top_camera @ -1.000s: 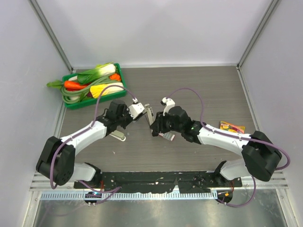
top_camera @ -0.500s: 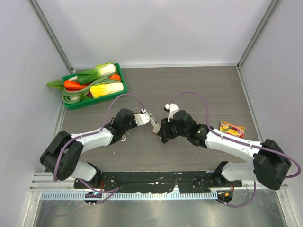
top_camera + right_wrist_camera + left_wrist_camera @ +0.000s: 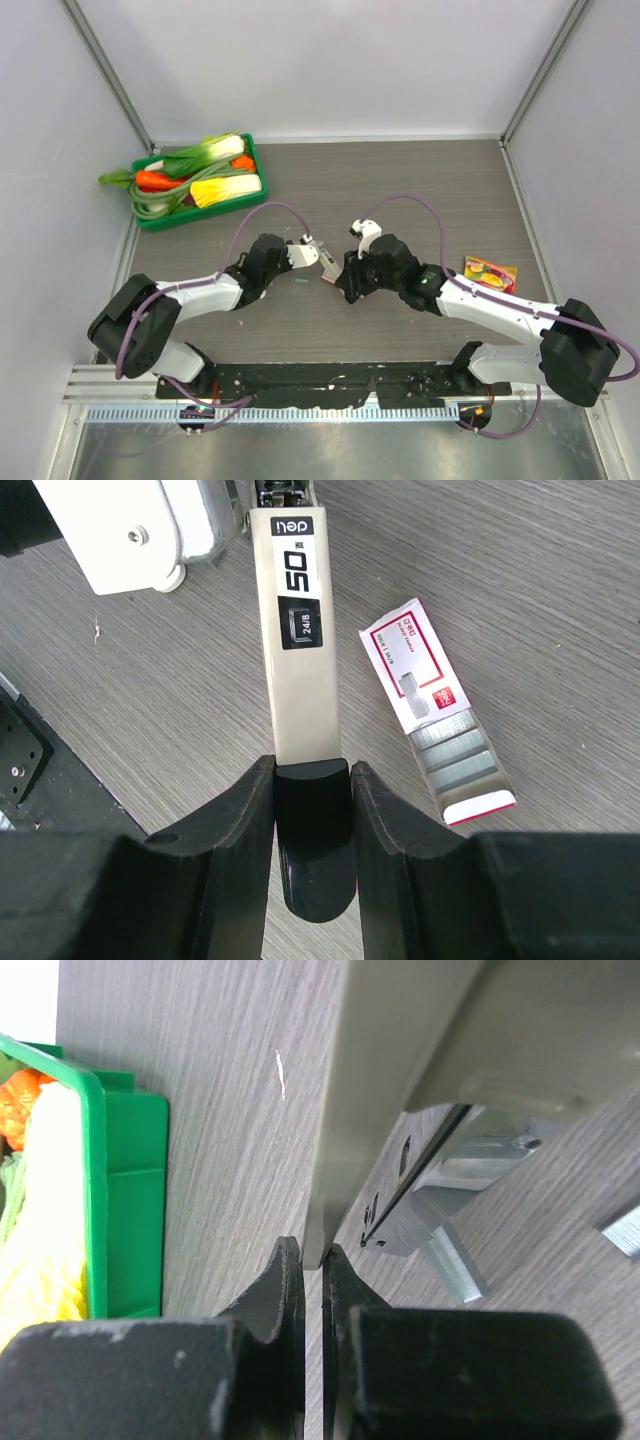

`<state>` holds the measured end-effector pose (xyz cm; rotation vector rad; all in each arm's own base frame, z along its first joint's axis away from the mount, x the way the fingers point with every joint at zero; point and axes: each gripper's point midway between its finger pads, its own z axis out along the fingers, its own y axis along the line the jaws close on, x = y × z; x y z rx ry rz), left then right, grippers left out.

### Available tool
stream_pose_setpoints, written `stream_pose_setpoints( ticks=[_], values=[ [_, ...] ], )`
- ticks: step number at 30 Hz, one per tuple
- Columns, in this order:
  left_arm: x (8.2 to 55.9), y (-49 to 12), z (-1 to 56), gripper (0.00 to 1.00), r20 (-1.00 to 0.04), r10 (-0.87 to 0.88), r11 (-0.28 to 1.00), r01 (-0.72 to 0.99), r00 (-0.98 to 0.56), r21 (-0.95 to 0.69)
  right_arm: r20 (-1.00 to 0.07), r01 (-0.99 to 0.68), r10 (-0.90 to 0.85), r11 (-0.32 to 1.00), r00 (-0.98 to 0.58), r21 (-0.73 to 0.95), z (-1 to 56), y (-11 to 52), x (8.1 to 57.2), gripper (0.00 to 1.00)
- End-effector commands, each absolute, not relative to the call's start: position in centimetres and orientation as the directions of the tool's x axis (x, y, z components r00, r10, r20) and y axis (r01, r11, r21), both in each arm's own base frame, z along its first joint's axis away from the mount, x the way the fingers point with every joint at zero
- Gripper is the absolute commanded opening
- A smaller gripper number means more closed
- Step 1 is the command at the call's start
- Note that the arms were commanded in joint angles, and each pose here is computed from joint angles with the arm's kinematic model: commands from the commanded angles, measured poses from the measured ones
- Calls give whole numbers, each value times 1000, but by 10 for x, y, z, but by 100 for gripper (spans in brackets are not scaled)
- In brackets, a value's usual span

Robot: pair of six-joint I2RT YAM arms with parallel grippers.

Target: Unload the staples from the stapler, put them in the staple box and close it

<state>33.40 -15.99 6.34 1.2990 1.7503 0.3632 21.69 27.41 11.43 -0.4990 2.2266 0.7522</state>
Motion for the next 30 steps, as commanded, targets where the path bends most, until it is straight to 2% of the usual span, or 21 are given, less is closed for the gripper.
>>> stream_pose_setpoints(
  ticks=[1,2,3,4,5,7,8,10,11,14,18,20,22,24,30],
  values=[
    [342,-160,101,0,-580,806,541,545,-118,641,-797,-517,1,761,-604,392,153,282,242,1],
    [334,-160,98,0,-573,806,539,583,-149,607,-819,-527,34,750,-573,400,168,290,252,1],
    [337,-171,114,0,-609,780,556,601,-141,574,-833,-510,54,768,-550,386,174,289,261,1],
    [329,-184,116,0,-650,742,576,651,-163,495,-845,-506,71,774,-529,381,182,291,268,1],
    [315,-185,107,0,-624,754,554,709,-206,436,-864,-509,109,769,-492,386,201,296,277,1],
    [307,-207,122,1,-679,701,555,764,-218,328,-881,-480,139,795,-452,371,211,297,293,1],
    [296,-209,120,4,-671,701,539,795,-240,279,-893,-483,173,791,-414,377,231,301,303,1],
    [290,-221,135,8,-700,660,548,811,-272,202,-903,-457,179,814,-391,359,234,303,320,1],
    [279,-223,136,14,-690,659,534,832,-299,149,-909,-454,196,816,-368,359,247,305,328,1],
    [264,-234,158,26,-719,623,502,863,-308,65,-911,-423,222,830,-347,363,256,303,354,1],
    [258,-230,163,30,-717,618,489,872,-323,28,-918,-400,222,847,-330,349,259,299,379,1],
    [266,-220,166,32,-731,576,526,850,-367,-12,-931,-392,189,867,-311,307,258,297,390,1],
    [276,-210,174,38,-748,504,572,816,-432,-85,-938,-381,149,885,-312,267,257,296,398,1],
    [293,-195,183,41,-753,429,637,758,-499,-140,-937,-383,69,900,-343,207,236,300,408,1],
    [317,-157,181,63,-743,316,744,640,-590,-191,-846,-394,-168,917,-506,54,163,312,429,1]
  ],
)
